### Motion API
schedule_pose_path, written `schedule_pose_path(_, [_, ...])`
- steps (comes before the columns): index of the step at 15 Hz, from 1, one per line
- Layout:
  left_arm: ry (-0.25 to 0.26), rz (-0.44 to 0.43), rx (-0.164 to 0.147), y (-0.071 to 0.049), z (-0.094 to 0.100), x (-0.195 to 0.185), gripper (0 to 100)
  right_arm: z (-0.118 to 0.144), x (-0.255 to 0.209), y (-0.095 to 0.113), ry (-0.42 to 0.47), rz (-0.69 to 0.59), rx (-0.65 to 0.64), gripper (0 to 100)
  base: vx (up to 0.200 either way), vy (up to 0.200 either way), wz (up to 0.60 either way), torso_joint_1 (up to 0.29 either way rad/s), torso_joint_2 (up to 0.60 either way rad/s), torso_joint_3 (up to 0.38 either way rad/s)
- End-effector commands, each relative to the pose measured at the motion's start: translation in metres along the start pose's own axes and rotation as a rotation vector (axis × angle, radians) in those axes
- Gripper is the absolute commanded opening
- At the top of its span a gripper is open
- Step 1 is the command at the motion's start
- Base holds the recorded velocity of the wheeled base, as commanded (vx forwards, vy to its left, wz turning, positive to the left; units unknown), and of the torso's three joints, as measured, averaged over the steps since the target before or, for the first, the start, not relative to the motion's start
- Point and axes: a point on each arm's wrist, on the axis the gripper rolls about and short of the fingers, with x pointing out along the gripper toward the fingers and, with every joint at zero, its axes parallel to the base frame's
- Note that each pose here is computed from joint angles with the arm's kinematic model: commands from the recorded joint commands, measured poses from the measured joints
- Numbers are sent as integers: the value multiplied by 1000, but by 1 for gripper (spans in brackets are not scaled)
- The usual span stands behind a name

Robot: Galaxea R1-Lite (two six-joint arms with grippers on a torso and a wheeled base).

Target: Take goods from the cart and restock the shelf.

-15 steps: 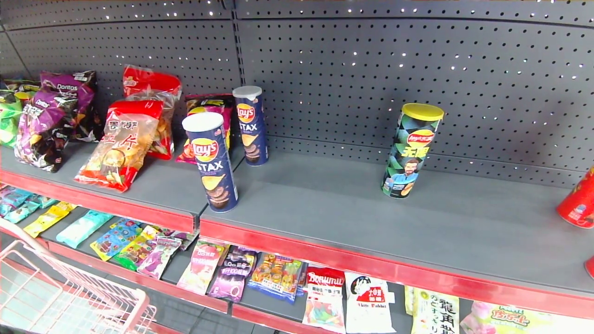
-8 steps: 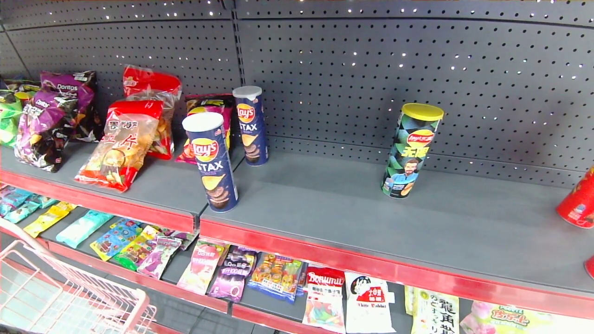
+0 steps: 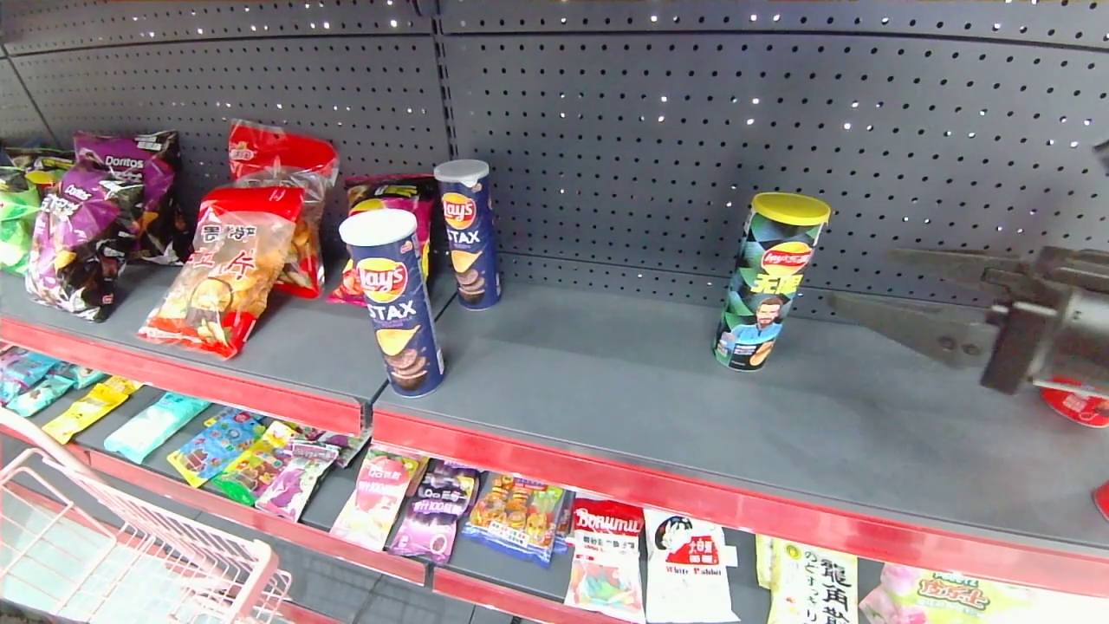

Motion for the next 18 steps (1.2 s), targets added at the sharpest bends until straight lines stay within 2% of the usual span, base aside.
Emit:
schedule_pose_path(1, [2, 3, 0, 0, 0, 0, 0, -18, 56, -12, 119, -4, 21, 100, 0, 0, 0, 0, 0, 0])
schedule_pose_path(3, [-4, 3, 0, 0, 2, 0, 0, -22, 62, -15, 136, -24, 26, 100, 0, 0, 0, 0, 0, 0])
schedule_pose_path(7, [-1, 4, 0, 0, 1, 0, 0, -23, 79, -28, 119, -174, 14, 100, 0, 0, 0, 0, 0, 0])
schedule_pose_path(10, [-1, 3, 0, 0, 1, 0, 0, -26, 89, -36, 130, -240, 21, 100, 0, 0, 0, 0, 0, 0])
schedule_pose_path(18, [-2, 3, 0, 0, 1, 0, 0, -22, 113, -55, 118, -359, 59, 100, 0, 0, 0, 0, 0, 0])
